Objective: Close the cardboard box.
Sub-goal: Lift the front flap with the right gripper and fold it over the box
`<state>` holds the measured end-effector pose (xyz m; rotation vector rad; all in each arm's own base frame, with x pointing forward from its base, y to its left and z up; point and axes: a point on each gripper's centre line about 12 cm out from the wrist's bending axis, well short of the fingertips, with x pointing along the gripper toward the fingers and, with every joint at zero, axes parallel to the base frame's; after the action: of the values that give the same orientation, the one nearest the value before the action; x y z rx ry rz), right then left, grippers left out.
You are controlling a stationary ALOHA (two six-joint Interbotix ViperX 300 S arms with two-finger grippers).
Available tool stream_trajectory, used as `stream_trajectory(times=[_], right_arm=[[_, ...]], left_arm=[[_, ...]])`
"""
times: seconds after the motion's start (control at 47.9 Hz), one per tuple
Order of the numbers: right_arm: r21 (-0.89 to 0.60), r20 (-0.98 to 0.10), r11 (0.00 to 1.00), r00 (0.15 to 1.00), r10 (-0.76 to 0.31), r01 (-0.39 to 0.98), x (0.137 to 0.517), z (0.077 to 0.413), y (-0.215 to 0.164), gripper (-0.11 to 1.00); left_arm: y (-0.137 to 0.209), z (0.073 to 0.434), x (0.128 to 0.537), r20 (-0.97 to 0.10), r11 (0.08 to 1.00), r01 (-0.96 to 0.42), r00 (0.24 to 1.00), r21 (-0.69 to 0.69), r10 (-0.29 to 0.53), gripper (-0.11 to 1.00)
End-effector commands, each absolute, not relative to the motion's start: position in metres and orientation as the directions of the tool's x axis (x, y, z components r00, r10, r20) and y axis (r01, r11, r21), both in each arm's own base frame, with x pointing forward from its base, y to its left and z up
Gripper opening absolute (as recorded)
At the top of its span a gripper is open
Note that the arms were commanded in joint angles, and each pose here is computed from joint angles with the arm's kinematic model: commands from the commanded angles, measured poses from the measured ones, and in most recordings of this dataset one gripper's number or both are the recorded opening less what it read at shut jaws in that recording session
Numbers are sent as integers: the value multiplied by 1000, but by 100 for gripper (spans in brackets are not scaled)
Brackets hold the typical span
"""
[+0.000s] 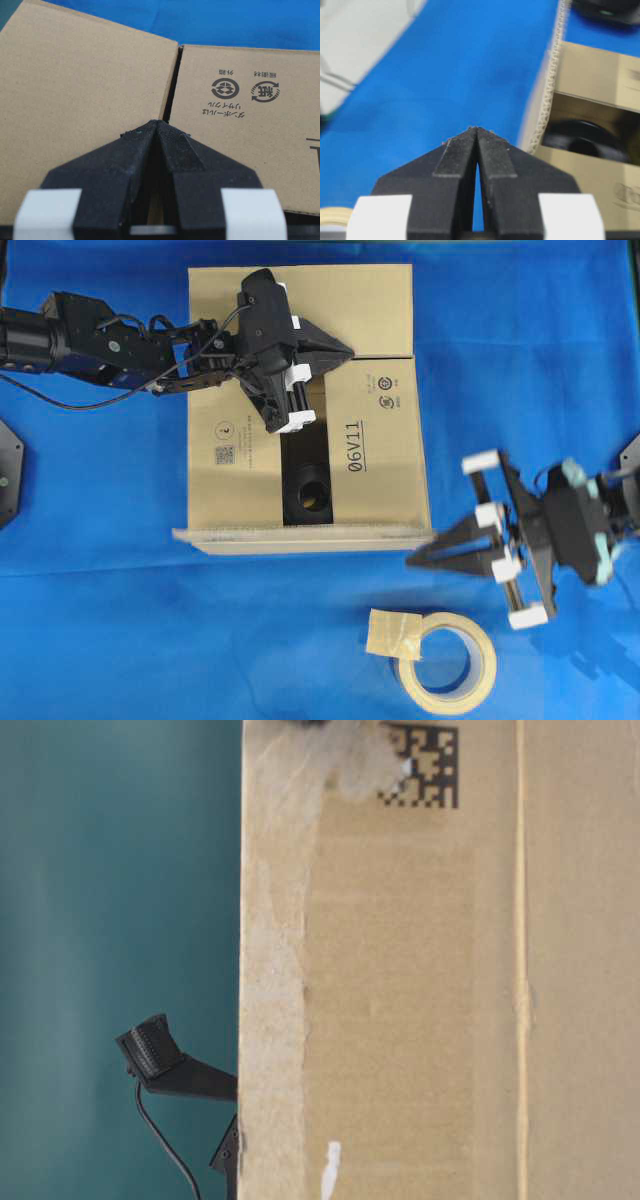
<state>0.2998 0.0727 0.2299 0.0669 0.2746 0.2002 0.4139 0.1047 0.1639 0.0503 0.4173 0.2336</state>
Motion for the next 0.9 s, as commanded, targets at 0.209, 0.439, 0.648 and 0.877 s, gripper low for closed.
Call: stream_trajectory(times=[0.209, 0.439, 0.648, 0.877], right_arm=[[104, -338, 995, 940, 40, -5, 302, 220, 18, 1], [120, -438, 991, 899, -2, 60, 309, 188, 7, 1], [145, -481, 985, 876, -13, 94, 314, 172, 6, 1], [144, -473, 985, 881, -14, 93, 314, 173, 6, 1]], left_arm=[[99, 174, 417, -372, 975, -200, 901, 99, 223, 2], [99, 176, 417, -366, 975, -201, 903, 100, 224, 2], [99, 178, 418, -360, 974, -202, 906, 100, 224, 2], [99, 182, 419, -351, 974, -202, 909, 100, 225, 2]])
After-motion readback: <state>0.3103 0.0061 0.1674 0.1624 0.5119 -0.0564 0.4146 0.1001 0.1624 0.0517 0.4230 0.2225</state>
